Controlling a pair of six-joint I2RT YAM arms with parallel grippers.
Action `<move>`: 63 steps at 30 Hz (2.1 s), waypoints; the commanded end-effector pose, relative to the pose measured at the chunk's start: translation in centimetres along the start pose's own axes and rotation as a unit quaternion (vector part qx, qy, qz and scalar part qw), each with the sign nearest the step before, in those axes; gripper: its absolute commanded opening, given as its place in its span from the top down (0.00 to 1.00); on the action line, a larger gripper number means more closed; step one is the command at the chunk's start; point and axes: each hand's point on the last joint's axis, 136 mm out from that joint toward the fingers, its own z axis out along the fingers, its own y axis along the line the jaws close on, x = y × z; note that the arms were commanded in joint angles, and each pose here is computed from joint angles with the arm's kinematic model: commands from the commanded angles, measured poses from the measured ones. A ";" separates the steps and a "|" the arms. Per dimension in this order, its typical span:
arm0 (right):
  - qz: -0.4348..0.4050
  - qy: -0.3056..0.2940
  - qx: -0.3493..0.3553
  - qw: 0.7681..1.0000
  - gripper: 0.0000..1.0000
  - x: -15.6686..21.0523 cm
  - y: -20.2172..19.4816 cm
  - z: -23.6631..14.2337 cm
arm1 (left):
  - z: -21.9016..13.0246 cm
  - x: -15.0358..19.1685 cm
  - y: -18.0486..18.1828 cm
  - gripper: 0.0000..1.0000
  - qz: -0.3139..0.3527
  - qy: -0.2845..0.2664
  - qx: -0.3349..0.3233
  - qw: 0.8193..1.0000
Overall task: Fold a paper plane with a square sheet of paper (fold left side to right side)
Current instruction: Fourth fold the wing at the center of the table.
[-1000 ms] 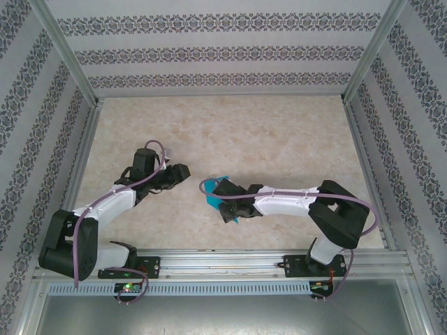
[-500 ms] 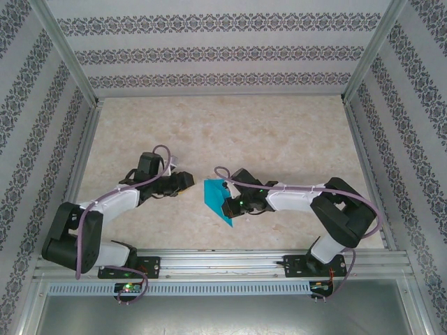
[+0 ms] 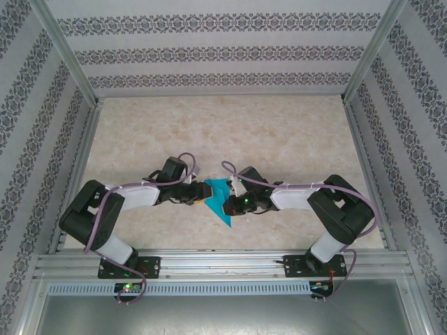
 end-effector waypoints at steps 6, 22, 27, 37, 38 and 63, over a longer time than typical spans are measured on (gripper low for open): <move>0.007 0.003 -0.012 1.000 1.00 0.0 -0.3 0.3 | 2.1 -1.4 -1.3 0.55 0.025 -0.005 -0.008 1.000; 0.014 0.009 -0.016 1.000 0.96 0.0 -0.5 0.6 | 3.4 -0.8 2.6 0.56 0.009 0.026 -0.119 0.993; 0.016 0.010 -0.022 1.000 0.95 -0.2 -0.4 0.8 | 3.7 -0.5 3.5 0.56 0.010 0.035 -0.143 0.989; 0.011 -0.009 -0.036 0.999 0.84 -1.1 0.7 -0.3 | 3.6 -0.2 4.3 0.57 0.008 0.039 -0.161 0.986; 0.011 -0.013 -0.038 0.999 0.82 -1.3 0.9 -0.5 | 3.6 -0.1 4.4 0.56 0.008 0.040 -0.162 0.986; 0.025 -0.029 -0.042 0.998 0.59 -2.5 1.0 -0.2 | 3.4 0.0 4.3 0.56 0.006 0.036 -0.156 0.987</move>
